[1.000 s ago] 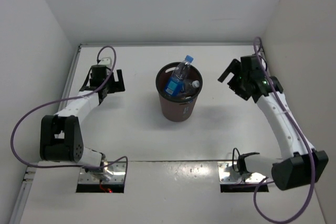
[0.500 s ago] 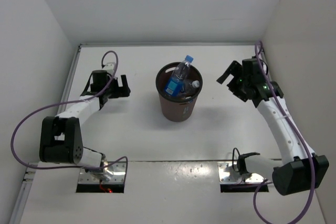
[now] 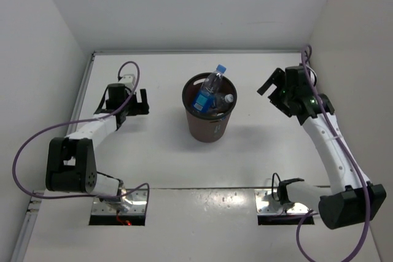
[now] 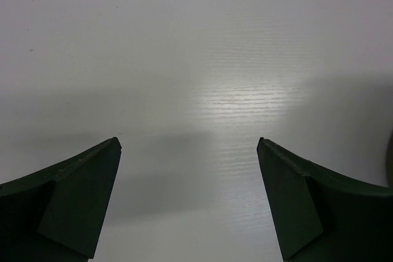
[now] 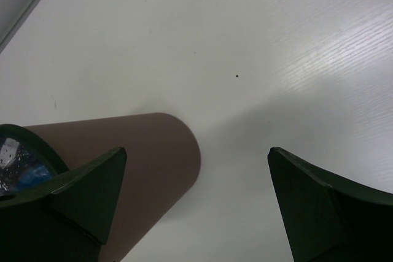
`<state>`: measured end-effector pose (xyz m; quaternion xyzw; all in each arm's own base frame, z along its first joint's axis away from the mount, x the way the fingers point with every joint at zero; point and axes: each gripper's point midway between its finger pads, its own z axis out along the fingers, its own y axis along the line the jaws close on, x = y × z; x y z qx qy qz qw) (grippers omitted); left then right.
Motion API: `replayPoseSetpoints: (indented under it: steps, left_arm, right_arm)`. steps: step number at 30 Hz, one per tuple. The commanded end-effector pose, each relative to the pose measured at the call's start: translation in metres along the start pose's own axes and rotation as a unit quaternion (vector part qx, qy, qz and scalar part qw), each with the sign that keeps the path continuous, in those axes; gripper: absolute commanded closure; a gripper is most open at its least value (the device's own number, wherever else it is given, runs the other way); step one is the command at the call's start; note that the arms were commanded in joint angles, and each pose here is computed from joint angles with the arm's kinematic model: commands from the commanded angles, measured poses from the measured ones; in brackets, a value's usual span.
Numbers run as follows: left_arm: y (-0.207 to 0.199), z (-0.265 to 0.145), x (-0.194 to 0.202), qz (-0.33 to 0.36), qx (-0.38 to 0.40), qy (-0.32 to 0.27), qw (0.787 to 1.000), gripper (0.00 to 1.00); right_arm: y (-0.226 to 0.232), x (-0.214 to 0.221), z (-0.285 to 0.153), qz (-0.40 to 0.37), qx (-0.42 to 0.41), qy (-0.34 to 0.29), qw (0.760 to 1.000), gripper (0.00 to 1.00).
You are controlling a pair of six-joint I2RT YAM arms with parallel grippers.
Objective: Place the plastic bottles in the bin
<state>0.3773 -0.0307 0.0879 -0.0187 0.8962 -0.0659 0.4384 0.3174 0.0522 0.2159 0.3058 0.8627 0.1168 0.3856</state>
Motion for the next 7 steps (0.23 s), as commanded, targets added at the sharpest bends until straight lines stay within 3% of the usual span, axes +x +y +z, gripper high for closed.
replayPoseSetpoints:
  steps: [1,7]
  left_arm:
    - [-0.0033,-0.0048,-0.0171,0.016,0.005,-0.034,0.999,0.00]
    - [0.0014,-0.0030,-0.0205,0.011,-0.008,-0.051,0.999,0.00]
  right_arm:
    - [0.0031,-0.0068,-0.0040,0.007,-0.008,-0.014,1.000,0.00]
    - [-0.0020,-0.0091,-0.0059,0.003,0.002,-0.023,1.000,0.00]
